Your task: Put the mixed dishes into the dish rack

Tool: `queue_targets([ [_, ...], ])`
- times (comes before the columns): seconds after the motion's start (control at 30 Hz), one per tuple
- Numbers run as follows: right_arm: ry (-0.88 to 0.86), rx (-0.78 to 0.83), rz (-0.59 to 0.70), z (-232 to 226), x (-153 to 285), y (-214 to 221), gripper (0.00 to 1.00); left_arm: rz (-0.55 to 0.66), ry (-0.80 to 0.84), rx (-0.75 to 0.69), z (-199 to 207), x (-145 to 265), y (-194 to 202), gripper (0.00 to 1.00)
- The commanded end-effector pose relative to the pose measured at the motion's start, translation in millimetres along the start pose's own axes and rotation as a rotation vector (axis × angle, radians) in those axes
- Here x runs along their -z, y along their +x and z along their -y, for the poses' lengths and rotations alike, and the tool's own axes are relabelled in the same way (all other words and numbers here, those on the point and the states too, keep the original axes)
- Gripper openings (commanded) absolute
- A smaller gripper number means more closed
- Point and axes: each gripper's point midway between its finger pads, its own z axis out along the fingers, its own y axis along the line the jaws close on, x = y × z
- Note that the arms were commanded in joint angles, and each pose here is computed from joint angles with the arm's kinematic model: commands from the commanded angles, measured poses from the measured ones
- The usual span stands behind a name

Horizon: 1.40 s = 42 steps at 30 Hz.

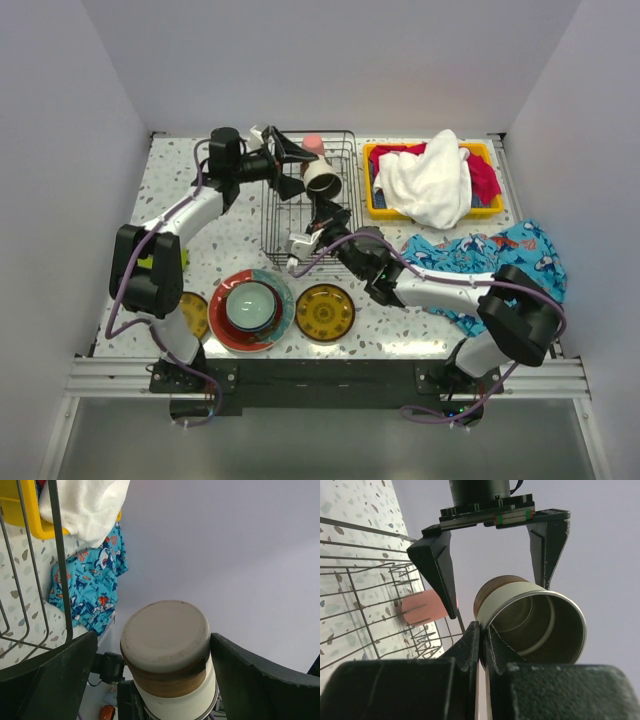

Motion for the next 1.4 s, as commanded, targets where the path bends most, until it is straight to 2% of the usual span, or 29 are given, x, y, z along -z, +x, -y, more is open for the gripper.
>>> queue_targets([
  [0.0,0.168,0.002,0.014,53,-10,-12,0.0,-0.051,0.005,0.015,0,4,9,0.99],
  [0.13,0.129,0.014,0.018,37,-16,-12,0.0,-0.055,0.025,0.0,8,5,10,0.98],
  [0.23,0.111,0.027,0.02,27,-18,-11,0.0,-0.057,0.025,0.008,7,5,11,0.93],
  [0.37,0.097,0.054,0.035,18,-19,-12,0.0,-0.056,0.03,0.013,6,4,10,0.81],
  [0.43,0.088,0.068,0.051,11,-19,-14,0.0,-0.049,0.027,0.022,5,3,8,0.78],
  [0.53,0.069,0.093,0.065,3,-16,-15,0.0,-0.04,0.035,0.009,8,1,4,0.69],
  [0.57,0.061,0.105,0.062,0,-16,-14,0.0,-0.036,0.041,-0.005,9,0,2,0.61],
  [0.6,0.052,0.117,0.053,-3,-16,-12,0.0,-0.024,0.051,-0.034,14,-1,-1,0.56],
  [0.63,0.033,0.126,0.031,-8,-16,-8,0.15,-0.014,0.052,-0.053,14,-2,-5,0.51],
  [0.7,-0.007,0.121,-0.011,-15,-12,-1,0.39,0.022,0.069,-0.154,22,-6,-16,0.29],
  [0.73,-0.003,0.106,-0.036,-4,-6,2,0.49,0.033,0.079,-0.199,25,-8,-21,0.15],
  [0.77,-0.038,0.08,-0.051,-8,-1,5,0.54,0.047,0.065,-0.26,22,-10,-27,0.0],
  [0.8,-0.169,0.09,-0.096,-30,7,15,0.58,0.072,0.067,-0.296,29,-14,-39,0.0],
  [0.83,-0.179,0.057,-0.103,-16,19,12,0.62,0.084,0.071,-0.326,31,-14,-47,0.0],
  [0.87,-0.224,-0.019,-0.125,-21,27,14,0.68,0.09,0.068,-0.4,31,-16,-54,0.0],
  [0.9,-0.323,-0.034,-0.179,-33,41,23,0.69,0.104,0.074,-0.465,40,-20,-64,0.0],
  [0.93,-0.347,-0.064,-0.205,-34,49,27,0.7,0.118,0.063,-0.509,42,-20,-72,0.0],
  [0.97,-0.327,-0.154,-0.239,-25,60,29,0.72,0.117,0.018,-0.577,33,-22,-79,0.0],
  [1.0,-0.361,-0.185,-0.295,-29,72,39,0.72,0.149,0.003,-0.648,44,-25,-93,0.0],
  [1.07,-0.355,-0.295,-0.361,-27,86,46,0.72,0.17,-0.092,-0.767,33,-24,-108,0.0],
  [1.17,-0.326,-0.388,-0.463,-26,100,61,0.73,0.264,-0.204,-0.948,38,-20,-139,0.0],
  [1.23,-0.303,-0.409,-0.503,-23,104,68,0.73,0.358,-0.292,-1.022,35,-13,-161,0.0],
  [1.3,-0.277,-0.433,-0.521,-18,105,73,0.73,0.436,-0.376,-1.157,31,-5,-177,0.0],
  [1.37,-0.267,-0.438,-0.531,-15,106,77,0.73,0.456,-0.422,-1.274,24,-4,-182,0.0],
])
